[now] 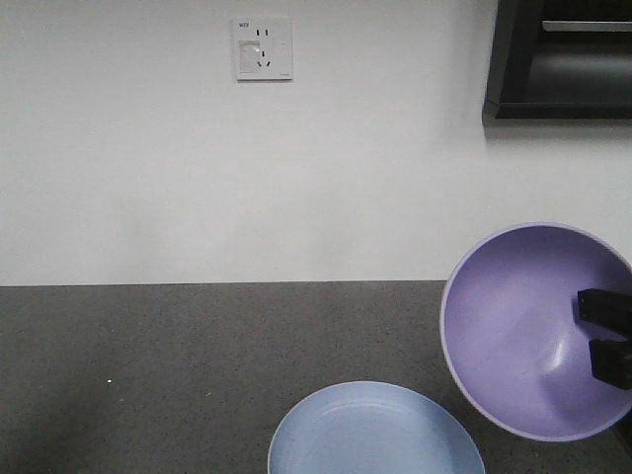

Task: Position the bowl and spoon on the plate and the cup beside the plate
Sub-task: 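Move the held bowl over the pale blue plate with the right gripper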

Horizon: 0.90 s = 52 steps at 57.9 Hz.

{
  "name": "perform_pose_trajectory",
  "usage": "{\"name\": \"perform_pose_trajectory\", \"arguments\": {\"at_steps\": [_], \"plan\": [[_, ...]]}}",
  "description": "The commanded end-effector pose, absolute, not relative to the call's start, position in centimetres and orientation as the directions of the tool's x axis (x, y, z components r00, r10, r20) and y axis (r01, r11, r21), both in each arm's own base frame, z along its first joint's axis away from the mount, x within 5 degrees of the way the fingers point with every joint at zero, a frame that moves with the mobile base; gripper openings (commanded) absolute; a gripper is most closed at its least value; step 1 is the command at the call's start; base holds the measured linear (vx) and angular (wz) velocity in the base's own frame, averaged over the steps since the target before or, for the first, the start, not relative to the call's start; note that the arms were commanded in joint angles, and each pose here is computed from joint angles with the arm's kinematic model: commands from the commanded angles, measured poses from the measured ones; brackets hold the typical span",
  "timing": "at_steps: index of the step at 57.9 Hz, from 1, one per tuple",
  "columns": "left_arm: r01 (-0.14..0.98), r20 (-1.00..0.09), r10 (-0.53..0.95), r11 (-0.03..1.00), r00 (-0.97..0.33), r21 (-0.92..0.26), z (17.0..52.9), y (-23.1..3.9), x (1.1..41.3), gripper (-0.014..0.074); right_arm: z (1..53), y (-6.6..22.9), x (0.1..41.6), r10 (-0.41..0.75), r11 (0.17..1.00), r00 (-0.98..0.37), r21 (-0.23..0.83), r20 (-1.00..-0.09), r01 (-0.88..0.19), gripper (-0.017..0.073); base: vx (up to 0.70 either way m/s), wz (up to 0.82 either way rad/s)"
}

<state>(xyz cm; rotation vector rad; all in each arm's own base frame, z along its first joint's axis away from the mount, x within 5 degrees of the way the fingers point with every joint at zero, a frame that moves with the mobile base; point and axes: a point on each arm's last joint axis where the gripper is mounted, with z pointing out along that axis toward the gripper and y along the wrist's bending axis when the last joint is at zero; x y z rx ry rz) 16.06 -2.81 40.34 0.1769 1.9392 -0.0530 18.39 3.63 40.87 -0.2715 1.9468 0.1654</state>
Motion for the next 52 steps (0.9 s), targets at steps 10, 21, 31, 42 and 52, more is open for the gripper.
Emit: {"name": "perform_pose_trajectory", "arguments": {"at_steps": [10,21,31,42,52], "plan": [[0.154,-0.964,0.083,0.987,-0.251,0.045,41.95,-2.87,16.01,-0.0006,42.85,3.49,18.2,-0.082,0.968,-0.246,-0.019,-0.966,-0.249,-0.0012,0.05,-0.01],[0.154,-0.964,0.083,0.987,-0.251,0.045,41.95,-2.87,16.01,-0.0006,42.85,3.49,18.2,-0.082,0.968,-0.246,-0.019,-0.966,-0.249,-0.0012,0.01,-0.01],[0.154,-0.965,0.083,0.987,-0.25,0.045,41.96,-2.87,15.98,-0.0006,42.85,3.49,18.2,-0.082,0.968,-0.246,-0.019,-0.966,-0.249,-0.0012,0.0,0.0],[0.154,-0.964,0.083,0.987,-0.251,0.045,41.95,-2.87,16.01,-0.0006,42.88,3.51,18.2,-0.077,0.968,-0.243,-0.015,-0.967,-0.249,-0.0012,0.0,0.0],[0.154,-0.964,0.083,0.987,-0.251,0.045,41.95,-2.87,16.01,-0.0006,42.9,3.59,18.19,-0.061,0.967,-0.245,0.003,-0.968,-0.253,-0.0012,0.0,0.0]]}}
